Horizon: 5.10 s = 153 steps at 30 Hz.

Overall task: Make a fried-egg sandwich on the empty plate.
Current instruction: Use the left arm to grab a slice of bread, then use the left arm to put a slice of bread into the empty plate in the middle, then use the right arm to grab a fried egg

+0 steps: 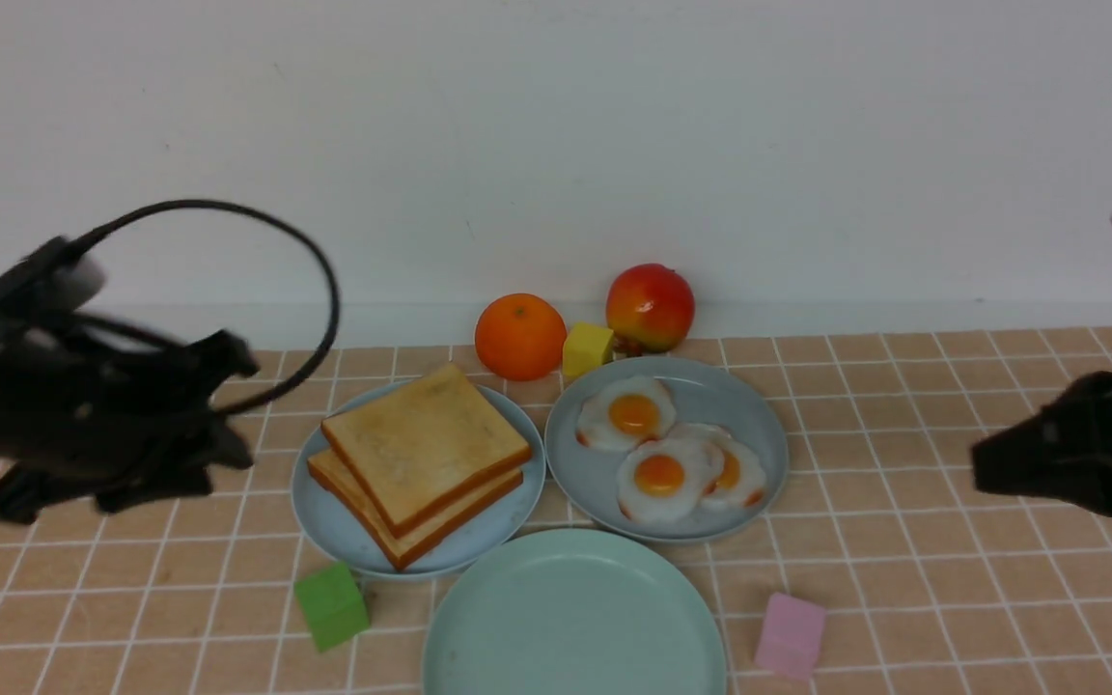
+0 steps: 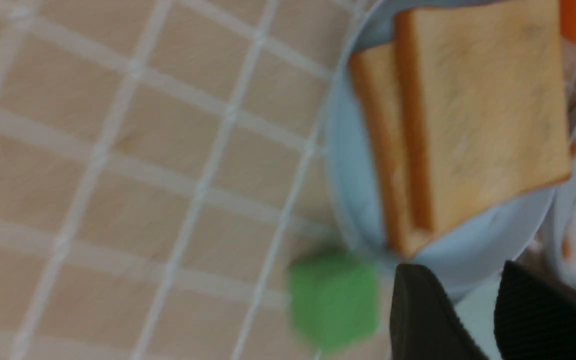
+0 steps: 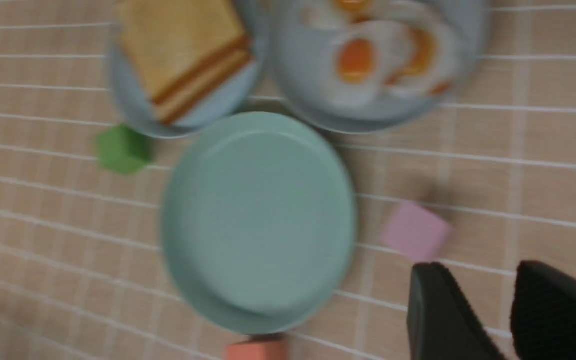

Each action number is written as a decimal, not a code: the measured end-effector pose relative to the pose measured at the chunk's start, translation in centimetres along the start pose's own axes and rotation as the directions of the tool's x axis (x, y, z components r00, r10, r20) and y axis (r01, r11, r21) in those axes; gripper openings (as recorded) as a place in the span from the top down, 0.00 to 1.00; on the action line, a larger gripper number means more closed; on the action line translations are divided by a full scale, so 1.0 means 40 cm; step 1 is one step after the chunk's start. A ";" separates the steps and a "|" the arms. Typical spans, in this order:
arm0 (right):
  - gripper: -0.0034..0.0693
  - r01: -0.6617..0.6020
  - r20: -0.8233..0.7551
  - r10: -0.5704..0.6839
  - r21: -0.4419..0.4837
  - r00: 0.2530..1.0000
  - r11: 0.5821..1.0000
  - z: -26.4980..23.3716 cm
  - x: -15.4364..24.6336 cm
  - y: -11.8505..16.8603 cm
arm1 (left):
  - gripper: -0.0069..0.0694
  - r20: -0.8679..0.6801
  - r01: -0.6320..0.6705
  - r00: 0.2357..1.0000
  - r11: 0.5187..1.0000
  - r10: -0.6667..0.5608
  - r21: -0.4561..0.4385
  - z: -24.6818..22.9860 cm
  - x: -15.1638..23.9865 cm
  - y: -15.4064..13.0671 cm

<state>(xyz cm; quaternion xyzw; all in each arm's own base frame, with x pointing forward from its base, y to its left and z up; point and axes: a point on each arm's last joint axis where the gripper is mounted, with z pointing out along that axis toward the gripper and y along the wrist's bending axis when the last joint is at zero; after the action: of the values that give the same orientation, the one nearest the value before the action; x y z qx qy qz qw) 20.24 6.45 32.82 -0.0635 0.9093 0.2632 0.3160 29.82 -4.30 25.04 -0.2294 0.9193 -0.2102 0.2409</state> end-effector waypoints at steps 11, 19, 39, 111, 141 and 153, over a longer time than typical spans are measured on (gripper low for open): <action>0.62 0.030 0.010 -0.029 -0.077 1.000 0.997 0.004 -0.004 0.016 | 0.45 -0.164 0.037 0.986 0.999 -0.041 -0.032 0.296 -0.146 -0.039; 0.62 0.033 0.010 -0.032 -0.075 0.999 0.997 0.004 -0.004 0.015 | 0.45 -0.194 0.102 0.975 0.994 -0.105 -0.026 0.367 -0.157 -0.032; 0.62 0.037 0.008 -0.037 -0.070 0.999 0.997 0.004 -0.003 0.014 | 0.82 -0.015 -0.180 0.983 0.981 0.181 0.069 0.089 -0.188 -0.148; 0.64 -0.285 -0.331 0.329 0.175 0.884 0.942 0.686 -0.182 -0.171 | 0.93 0.069 -0.797 0.569 0.529 0.820 0.292 -0.189 0.308 -0.252; 0.68 -0.359 -0.302 0.469 0.355 0.830 0.863 0.632 -0.175 -0.074 | 0.93 0.062 -0.799 0.565 0.527 0.822 0.290 -0.188 0.308 -0.250; 0.41 -0.433 -0.260 0.538 0.367 0.802 0.823 0.682 -0.153 -0.067 | 0.92 0.007 -0.795 0.561 0.536 0.828 0.284 -0.146 0.314 -0.251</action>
<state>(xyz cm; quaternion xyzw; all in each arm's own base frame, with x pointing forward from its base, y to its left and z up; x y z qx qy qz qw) 40.63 18.00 17.30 0.1748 0.9643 0.1842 0.0751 20.13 -17.34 30.32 0.2706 0.8984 -0.2049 0.2786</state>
